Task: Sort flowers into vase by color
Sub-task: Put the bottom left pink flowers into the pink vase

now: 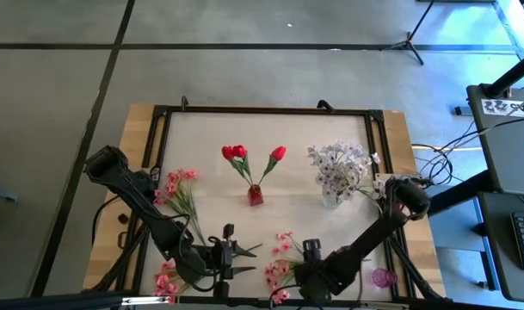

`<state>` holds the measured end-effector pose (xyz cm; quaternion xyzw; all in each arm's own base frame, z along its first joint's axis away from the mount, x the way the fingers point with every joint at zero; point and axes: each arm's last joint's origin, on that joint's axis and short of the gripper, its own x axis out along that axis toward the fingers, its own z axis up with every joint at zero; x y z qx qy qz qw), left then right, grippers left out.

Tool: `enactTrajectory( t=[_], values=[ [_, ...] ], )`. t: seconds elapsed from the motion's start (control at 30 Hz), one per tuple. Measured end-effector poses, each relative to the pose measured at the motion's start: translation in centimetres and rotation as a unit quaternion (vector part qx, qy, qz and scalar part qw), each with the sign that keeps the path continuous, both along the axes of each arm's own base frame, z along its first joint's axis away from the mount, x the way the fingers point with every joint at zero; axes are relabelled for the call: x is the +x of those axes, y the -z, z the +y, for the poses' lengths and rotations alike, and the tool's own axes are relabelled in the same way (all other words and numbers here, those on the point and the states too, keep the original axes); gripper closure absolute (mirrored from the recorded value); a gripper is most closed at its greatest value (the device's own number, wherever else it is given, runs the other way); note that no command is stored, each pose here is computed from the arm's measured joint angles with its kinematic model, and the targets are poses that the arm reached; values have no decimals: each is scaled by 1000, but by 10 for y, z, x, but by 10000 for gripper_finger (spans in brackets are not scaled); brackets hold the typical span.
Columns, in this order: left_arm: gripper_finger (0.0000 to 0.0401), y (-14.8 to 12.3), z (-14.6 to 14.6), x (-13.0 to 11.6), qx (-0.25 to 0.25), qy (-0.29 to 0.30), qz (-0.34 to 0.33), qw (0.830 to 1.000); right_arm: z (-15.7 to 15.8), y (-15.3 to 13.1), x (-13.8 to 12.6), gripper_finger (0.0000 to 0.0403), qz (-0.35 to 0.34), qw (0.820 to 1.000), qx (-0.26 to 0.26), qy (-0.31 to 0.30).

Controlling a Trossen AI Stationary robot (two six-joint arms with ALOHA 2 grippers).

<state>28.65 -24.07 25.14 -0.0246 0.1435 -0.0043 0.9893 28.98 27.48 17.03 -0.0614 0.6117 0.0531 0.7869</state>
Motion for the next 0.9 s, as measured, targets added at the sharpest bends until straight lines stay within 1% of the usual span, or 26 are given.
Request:
enactTrajectory(
  t=[0.1, 0.13, 0.2, 0.3, 0.43, 0.47, 0.5, 0.57, 0.6, 0.73, 0.83, 0.9],
  values=[
    [272, 0, 1, 1, 9, 2, 0, 1000, -6, 14, 9, 185, 18, 1000, -5, -14],
    [272, 0, 1, 1, 10, 2, -1, 1000, -9, 19, 12, 194, 25, 1000, -11, -13],
    [272, 0, 1, 1, 11, 2, -1, 1000, -13, 22, 15, 220, 44, 999, -7, -22],
    [272, 0, 3, 2, 12, -2, -1, 1000, -18, 25, 19, 275, 67, 997, 12, -33],
    [272, 0, 4, 4, 11, -5, -1, 1000, -19, 21, 20, 376, 61, 997, 15, -47],
    [272, 0, 4, 4, 11, -5, -1, 1000, -19, 18, 19, 386, 58, 997, 17, -51],
    [272, 0, 4, 4, 11, -4, -1, 1000, -20, 14, 18, 386, 55, 997, 19, -51],
    [272, 0, 4, 4, 16, -3, -1, 1000, -19, -5, 12, 377, 31, 998, 26, -56],
    [272, -1, 4, 3, 23, 0, -2, 1000, -19, -21, 8, 376, 7, 998, 29, -60],
    [272, -5, 3, -1, 56, -4, -11, 998, -16, -82, -20, 393, -83, 991, 51, -86],
    [272, -6, 2, -3, 87, -13, -17, 996, -18, -131, -49, 391, -163, 978, 85, -102],
    [272, -7, 2, -3, 104, -13, -18, 994, -21, -162, -73, 388, -222, 962, 114, -111]
  ],
)
